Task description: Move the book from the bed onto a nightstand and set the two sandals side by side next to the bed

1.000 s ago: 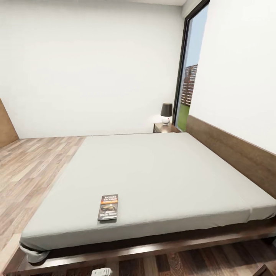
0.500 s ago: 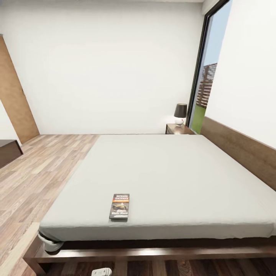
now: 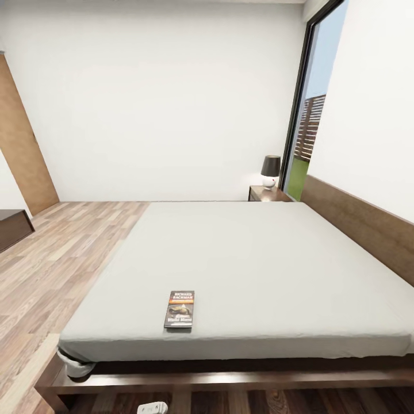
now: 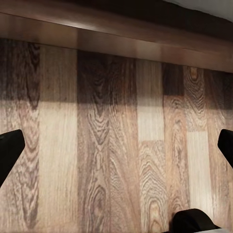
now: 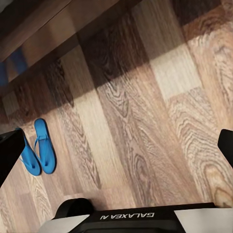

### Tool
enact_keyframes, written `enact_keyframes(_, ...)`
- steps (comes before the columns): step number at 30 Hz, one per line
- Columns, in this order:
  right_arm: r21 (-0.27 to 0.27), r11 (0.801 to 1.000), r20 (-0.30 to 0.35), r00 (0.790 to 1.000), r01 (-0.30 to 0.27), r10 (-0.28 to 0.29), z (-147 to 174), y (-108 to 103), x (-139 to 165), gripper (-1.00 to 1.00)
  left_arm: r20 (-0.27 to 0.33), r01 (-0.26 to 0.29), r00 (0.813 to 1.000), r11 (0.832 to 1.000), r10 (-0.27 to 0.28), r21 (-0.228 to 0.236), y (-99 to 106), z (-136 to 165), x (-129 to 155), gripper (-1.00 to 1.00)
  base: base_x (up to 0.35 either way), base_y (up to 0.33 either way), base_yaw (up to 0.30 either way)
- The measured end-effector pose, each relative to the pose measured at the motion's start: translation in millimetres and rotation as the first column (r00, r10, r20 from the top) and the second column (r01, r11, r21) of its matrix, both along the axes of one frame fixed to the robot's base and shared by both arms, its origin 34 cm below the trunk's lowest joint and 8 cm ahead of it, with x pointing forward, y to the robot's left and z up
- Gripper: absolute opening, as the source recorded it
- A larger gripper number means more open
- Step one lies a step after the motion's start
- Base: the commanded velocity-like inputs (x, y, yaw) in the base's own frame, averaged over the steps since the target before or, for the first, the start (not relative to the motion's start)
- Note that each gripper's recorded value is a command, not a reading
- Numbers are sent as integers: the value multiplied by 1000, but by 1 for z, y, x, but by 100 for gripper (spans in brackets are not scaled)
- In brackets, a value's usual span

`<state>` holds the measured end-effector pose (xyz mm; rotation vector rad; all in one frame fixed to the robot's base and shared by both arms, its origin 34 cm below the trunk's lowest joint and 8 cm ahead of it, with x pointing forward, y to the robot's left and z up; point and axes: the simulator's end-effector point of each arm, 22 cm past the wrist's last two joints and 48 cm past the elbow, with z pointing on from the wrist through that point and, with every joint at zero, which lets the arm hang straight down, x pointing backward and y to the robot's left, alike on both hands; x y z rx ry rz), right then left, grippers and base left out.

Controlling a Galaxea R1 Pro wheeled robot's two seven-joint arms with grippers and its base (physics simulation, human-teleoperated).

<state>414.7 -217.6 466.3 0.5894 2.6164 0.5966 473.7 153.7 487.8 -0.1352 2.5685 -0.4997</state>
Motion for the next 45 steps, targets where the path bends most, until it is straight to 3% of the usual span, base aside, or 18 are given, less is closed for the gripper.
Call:
enact_keyframes(23,-3,1000,1,1000,4,-4,0,-3,1,100,1,2,1000,1000,-2,-2,-1,0,0,100,0,0,0)
enact_keyframes(45,-3,1000,-1,1000,5,-5,37,-2,2,100,0,3,1000,1000,-3,-2,-1,38,2,100,0,0,0)
